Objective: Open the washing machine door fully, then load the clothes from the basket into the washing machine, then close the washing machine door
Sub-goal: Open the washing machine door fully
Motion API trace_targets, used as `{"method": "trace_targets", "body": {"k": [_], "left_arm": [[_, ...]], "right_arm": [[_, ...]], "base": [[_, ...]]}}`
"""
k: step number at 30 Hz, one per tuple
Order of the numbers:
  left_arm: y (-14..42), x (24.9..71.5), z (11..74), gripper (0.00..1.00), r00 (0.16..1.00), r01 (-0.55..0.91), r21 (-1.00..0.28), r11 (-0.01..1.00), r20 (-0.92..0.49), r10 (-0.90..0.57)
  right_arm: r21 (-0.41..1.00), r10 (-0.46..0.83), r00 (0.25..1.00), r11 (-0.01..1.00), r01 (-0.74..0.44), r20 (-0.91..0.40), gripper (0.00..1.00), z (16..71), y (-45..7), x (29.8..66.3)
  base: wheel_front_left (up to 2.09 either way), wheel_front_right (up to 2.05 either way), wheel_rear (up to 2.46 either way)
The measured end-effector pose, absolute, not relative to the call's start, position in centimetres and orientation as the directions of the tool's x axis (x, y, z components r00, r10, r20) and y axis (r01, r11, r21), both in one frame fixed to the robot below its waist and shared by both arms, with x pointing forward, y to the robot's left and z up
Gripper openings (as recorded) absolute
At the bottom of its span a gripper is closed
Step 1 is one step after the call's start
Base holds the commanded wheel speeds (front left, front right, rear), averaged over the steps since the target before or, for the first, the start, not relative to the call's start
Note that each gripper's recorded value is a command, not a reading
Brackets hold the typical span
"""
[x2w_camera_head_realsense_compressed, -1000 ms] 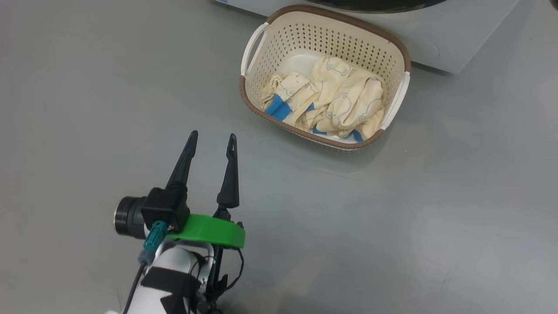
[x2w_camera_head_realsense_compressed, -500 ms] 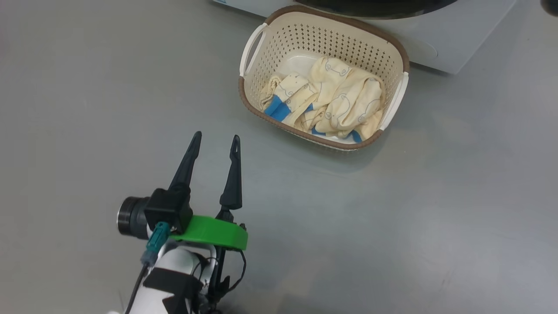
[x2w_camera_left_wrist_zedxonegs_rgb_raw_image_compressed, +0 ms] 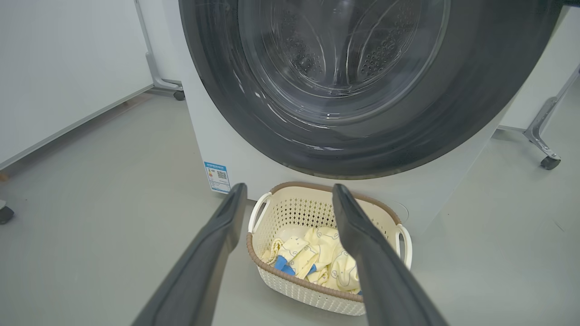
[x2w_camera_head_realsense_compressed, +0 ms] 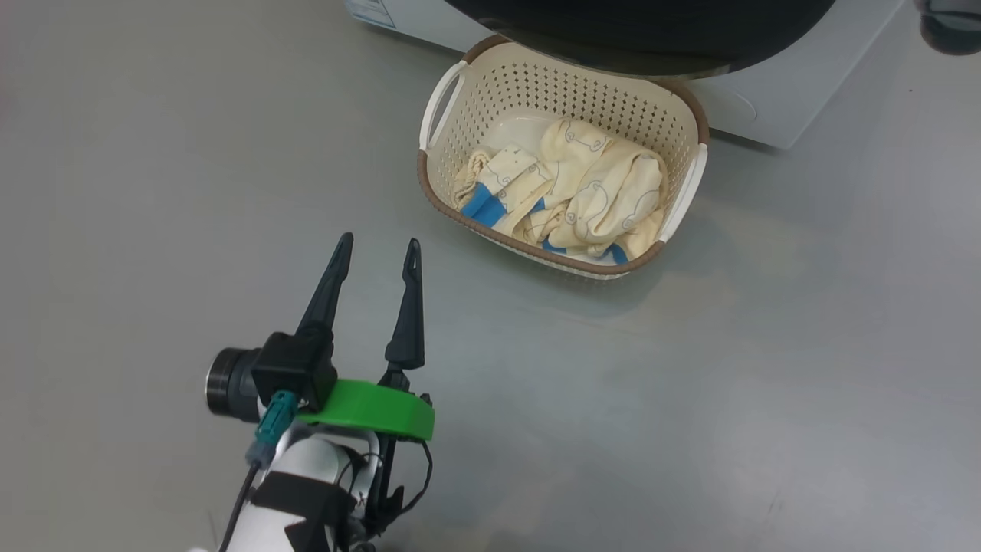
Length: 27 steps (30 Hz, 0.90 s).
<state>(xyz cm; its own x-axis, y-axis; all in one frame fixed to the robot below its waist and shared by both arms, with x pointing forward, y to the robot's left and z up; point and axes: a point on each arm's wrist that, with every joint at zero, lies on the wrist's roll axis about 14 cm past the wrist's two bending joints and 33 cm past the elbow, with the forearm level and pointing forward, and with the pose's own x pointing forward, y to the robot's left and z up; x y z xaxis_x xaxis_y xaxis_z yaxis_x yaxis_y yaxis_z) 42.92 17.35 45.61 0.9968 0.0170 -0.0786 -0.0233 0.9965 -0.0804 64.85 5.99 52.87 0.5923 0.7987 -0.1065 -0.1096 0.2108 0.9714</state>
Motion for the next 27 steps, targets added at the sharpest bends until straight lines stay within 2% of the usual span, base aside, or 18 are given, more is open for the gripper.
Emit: {"method": "trace_targets", "body": {"k": [13, 27], "left_arm": [[17.1, 42.5, 47.0, 1.0, 0.999, -0.01, -0.086, 0.996, -0.043, 0.006], [17.0, 41.0, 48.2, 1.0, 1.0, -0.016, -0.095, 0.995, -0.019, 0.014]], "right_arm": [[0.964, 0.821, 0.548, 0.248, -0.094, -0.158, 0.0, 51.8, 6.3, 62.3], [0.97, 0.86, 0.48, 0.234, -0.068, -0.174, 0.0, 51.7, 7.4, 58.6]], "base": [[0.0, 0.0, 0.0], [0.0, 0.0, 0.0]]}}
